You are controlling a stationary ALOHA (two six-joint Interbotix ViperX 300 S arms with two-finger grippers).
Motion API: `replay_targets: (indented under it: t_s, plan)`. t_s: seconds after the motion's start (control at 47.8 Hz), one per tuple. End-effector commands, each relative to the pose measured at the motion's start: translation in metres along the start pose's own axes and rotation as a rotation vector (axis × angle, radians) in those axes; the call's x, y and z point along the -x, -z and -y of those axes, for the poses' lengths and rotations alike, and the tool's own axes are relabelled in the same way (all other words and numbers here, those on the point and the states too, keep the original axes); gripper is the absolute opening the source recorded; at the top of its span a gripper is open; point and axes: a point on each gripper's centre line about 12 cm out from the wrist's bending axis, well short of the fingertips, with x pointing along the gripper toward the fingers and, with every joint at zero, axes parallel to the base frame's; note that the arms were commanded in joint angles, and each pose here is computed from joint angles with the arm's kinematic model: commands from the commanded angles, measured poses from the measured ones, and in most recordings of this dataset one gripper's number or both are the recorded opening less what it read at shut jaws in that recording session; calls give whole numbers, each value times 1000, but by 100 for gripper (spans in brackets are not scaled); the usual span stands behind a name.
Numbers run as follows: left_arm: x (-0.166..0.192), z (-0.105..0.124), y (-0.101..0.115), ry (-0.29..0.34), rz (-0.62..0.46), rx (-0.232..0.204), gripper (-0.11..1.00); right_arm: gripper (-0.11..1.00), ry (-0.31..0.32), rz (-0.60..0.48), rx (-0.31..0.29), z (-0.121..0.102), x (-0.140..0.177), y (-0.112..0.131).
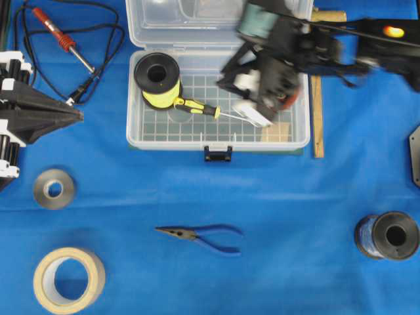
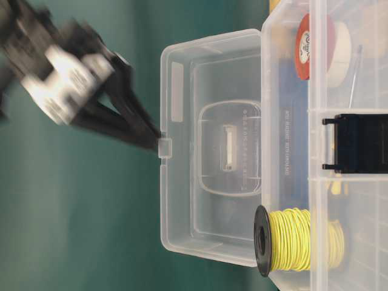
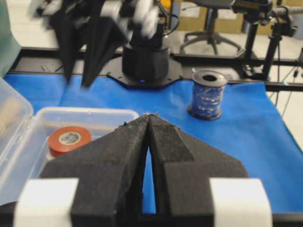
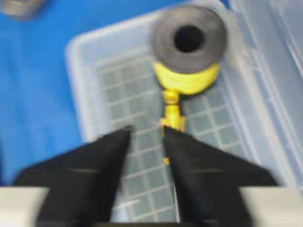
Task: Pick the screwdriver from the toolbox among several items.
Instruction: 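Move the right gripper over the yellow-black screwdriver inside the toolbox, then lower the right gripper and close it on the screwdriver handle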
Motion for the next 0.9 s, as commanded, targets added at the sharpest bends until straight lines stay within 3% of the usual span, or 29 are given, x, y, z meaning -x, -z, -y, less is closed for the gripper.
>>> replay_targets:
  t_s: [0.0, 0.084, 0.147, 0.482, 0.754, 0.88]
  plan:
    - [-2, 0, -5, 1, 15, 3, 0, 51, 35, -39, -35, 5, -15, -10]
    - [-3, 1, -5, 3, 15, 2, 0, 71, 77, -118, -67, 11, -42, -3]
    - [-3, 0, -5, 1, 15, 3, 0, 78, 97, -161, -82, 14, -59, 3]
    - [-2, 0, -4, 1, 15, 12, 0, 75, 162, -306, -126, 27, -134, 36]
    - [-2, 0, -4, -2, 11, 14, 0, 74, 174, -346, -123, 30, -154, 51]
    - [-2, -2, -2, -8, 5, 13, 0, 64, 162, -334, -113, 25, -155, 51]
